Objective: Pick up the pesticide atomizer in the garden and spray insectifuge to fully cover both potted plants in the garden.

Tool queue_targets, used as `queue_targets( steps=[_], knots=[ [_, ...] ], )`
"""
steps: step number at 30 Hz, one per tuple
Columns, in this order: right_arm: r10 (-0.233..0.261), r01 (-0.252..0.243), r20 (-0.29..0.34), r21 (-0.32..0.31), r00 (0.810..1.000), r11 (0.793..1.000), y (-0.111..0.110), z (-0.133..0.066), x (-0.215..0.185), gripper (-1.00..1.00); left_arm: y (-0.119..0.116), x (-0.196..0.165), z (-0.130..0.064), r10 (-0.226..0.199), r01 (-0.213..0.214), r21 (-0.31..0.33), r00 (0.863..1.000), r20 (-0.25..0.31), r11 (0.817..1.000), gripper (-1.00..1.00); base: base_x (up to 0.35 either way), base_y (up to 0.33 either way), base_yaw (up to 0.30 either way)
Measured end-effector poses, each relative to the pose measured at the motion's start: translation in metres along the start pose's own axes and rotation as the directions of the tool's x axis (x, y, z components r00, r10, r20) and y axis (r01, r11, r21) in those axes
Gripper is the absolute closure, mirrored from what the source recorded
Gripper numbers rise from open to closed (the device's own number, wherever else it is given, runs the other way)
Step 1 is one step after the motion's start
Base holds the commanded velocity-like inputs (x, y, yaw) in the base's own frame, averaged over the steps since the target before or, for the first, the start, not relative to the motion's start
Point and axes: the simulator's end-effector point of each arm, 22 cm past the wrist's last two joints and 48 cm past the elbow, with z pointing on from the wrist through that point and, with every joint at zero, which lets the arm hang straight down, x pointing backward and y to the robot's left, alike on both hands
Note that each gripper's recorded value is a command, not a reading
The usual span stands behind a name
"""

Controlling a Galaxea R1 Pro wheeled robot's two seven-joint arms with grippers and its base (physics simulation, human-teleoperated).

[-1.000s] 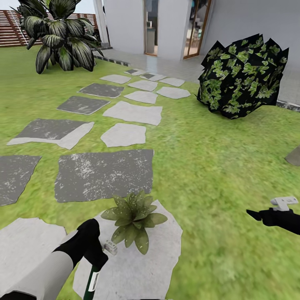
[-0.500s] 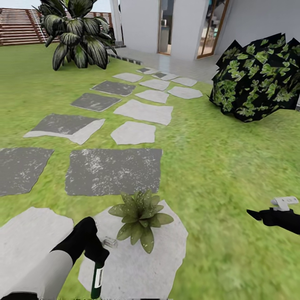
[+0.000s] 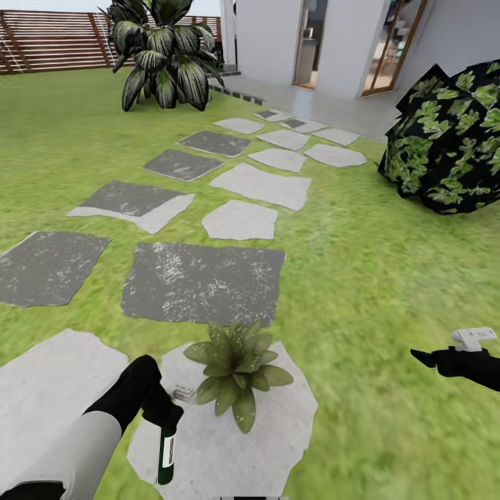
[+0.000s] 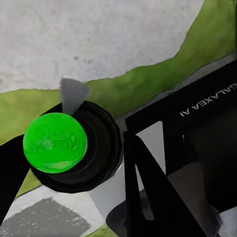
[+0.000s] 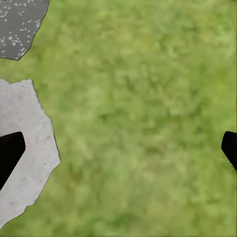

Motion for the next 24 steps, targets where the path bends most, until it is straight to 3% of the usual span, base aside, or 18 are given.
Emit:
queue_targets(
  steps=[6, 24],
  knots=[
    [0.0, 0.0, -0.003, 0.0, 1.0, 1.0, 0.0, 0.001, 0.001, -1.0, -0.001, 0.0, 0.001, 0.0, 0.0, 0.003, 1.0, -0.002, 1.0, 1.0, 0.127, -0.212, 0.121],
    [0.0, 0.0, -0.003, 0.002, 1.0, 1.0, -0.001, 0.001, 0.001, -1.0, -0.013, 0.016, 0.018, -0.006, 0.009, 0.032, 0.998, -0.067, 0.999, 1.0, 0.004, -0.011, 0.004]
  ],
)
